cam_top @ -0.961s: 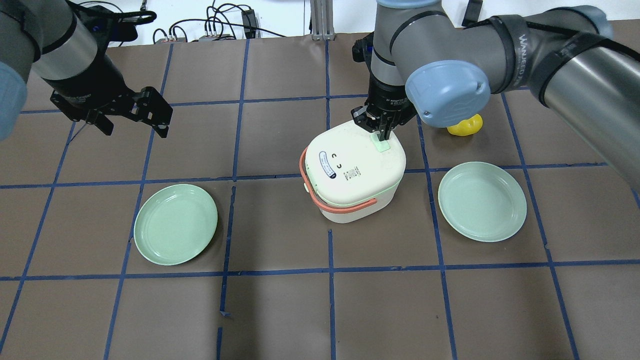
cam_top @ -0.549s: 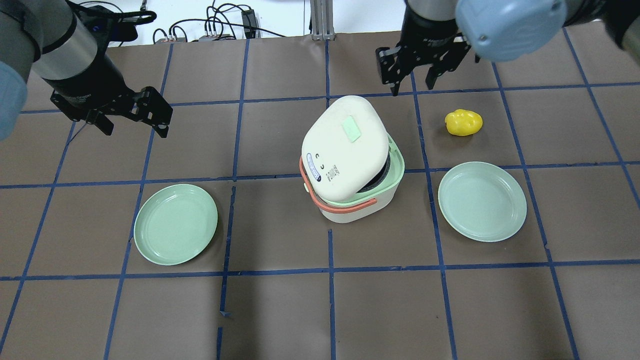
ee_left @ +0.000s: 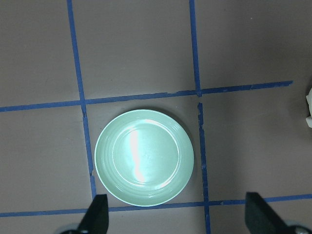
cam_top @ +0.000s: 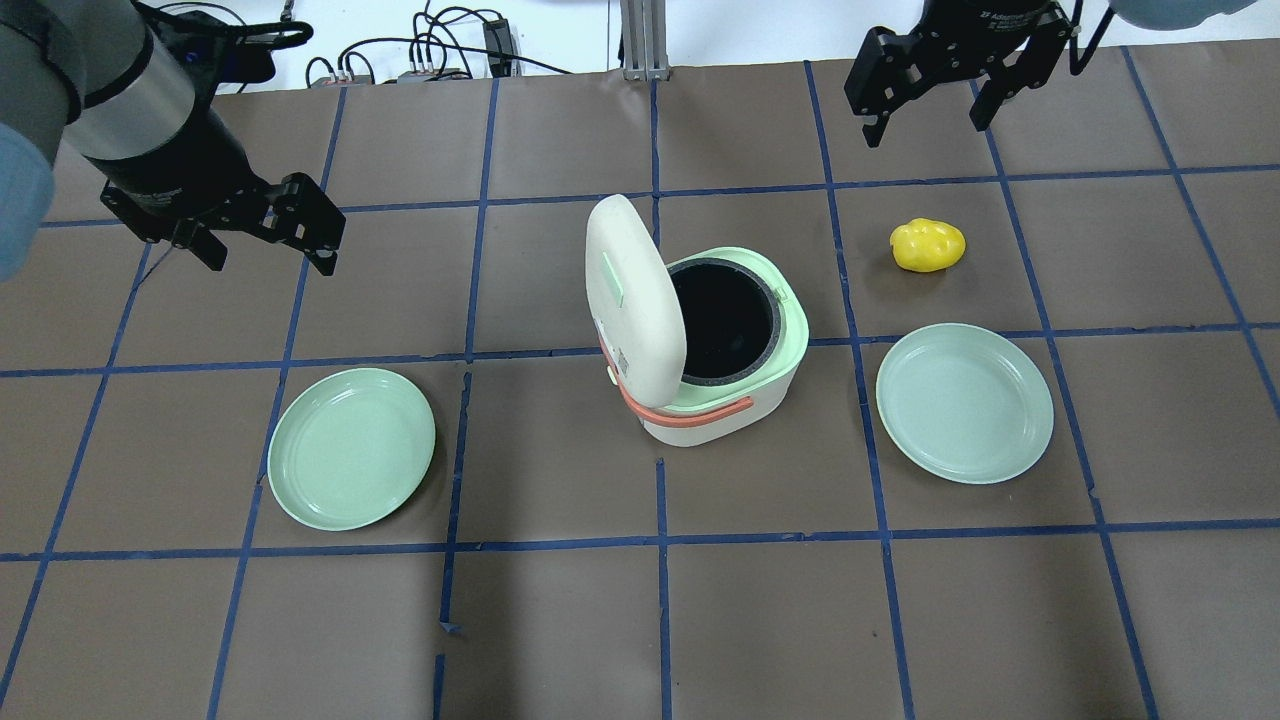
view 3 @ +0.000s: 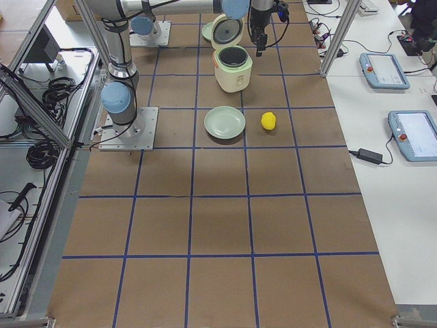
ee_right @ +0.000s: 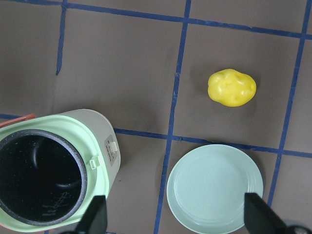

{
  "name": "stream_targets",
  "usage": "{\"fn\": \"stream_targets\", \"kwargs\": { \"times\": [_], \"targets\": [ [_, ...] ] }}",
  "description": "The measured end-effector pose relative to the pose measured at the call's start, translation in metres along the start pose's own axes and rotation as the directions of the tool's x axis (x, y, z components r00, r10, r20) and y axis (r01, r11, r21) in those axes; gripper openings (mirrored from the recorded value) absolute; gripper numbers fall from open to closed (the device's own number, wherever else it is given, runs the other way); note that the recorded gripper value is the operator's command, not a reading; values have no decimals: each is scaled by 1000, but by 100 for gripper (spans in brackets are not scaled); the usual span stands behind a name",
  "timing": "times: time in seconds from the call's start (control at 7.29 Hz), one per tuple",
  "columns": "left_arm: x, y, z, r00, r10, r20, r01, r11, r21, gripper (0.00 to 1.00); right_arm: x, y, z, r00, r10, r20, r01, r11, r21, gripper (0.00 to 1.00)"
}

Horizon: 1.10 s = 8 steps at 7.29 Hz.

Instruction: Press rice cooker button

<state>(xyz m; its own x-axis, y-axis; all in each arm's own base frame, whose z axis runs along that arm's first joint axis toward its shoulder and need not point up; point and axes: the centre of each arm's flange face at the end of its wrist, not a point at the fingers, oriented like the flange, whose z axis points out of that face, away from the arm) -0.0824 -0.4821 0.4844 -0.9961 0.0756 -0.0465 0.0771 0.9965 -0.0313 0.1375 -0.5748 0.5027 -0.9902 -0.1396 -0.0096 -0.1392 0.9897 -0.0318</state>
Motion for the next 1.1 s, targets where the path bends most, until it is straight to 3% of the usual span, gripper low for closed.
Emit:
{"fn": "stream_targets", "kwargs": {
  "times": [1.1],
  "targets": [
    [0,0,0,1000,0,0,0,1000,0,100,0,12,-11,998,62,-15,-62,998,-14,100]
  ]
}}
